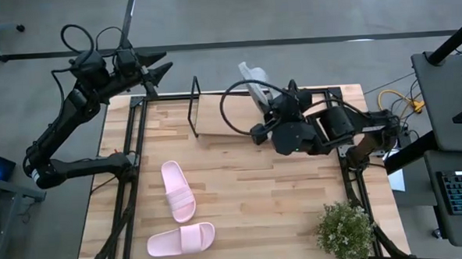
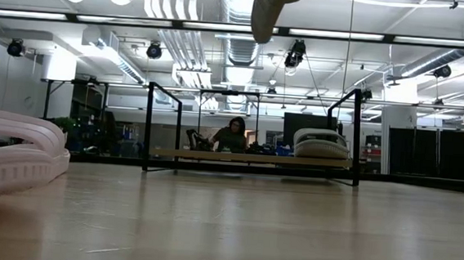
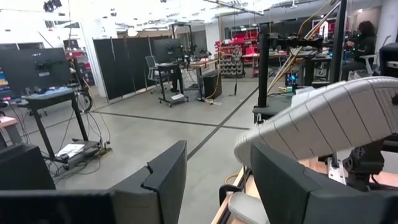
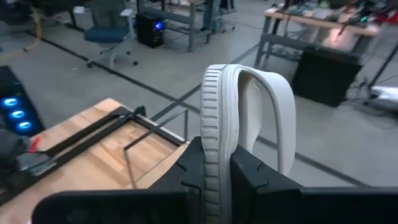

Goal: Pick and place slides into the shelf
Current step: Put the gray slipper on the shelf

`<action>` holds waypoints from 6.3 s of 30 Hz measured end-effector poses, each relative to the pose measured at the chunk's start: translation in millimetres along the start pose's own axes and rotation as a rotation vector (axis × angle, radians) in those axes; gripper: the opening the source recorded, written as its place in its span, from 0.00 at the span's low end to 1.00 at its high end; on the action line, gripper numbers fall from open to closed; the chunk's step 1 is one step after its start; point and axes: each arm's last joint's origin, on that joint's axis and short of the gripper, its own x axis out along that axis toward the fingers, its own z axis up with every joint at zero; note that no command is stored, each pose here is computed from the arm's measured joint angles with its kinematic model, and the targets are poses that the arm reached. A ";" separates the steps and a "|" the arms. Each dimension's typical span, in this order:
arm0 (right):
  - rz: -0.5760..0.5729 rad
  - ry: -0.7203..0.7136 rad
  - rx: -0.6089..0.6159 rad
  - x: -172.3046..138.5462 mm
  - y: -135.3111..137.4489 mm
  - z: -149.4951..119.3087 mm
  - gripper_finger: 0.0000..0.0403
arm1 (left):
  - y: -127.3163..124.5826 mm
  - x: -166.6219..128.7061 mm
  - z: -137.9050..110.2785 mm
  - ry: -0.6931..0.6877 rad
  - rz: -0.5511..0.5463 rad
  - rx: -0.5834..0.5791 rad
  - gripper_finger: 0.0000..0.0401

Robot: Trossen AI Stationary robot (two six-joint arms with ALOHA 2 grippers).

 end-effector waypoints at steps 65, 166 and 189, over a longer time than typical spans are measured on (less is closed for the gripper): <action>-0.264 0.076 -0.766 96.5 33.3 -158.0 0.06 | -0.7 0.8 -7.0 0.065 -0.008 -0.019 0.40; -0.277 0.399 -1.119 181.3 47.4 -300.0 0.06 | -2.2 -0.4 -18.1 0.178 -0.021 -0.046 0.40; -0.201 0.456 -1.079 178.6 48.6 -300.5 0.24 | -2.3 -0.5 -18.1 0.178 -0.022 -0.046 0.40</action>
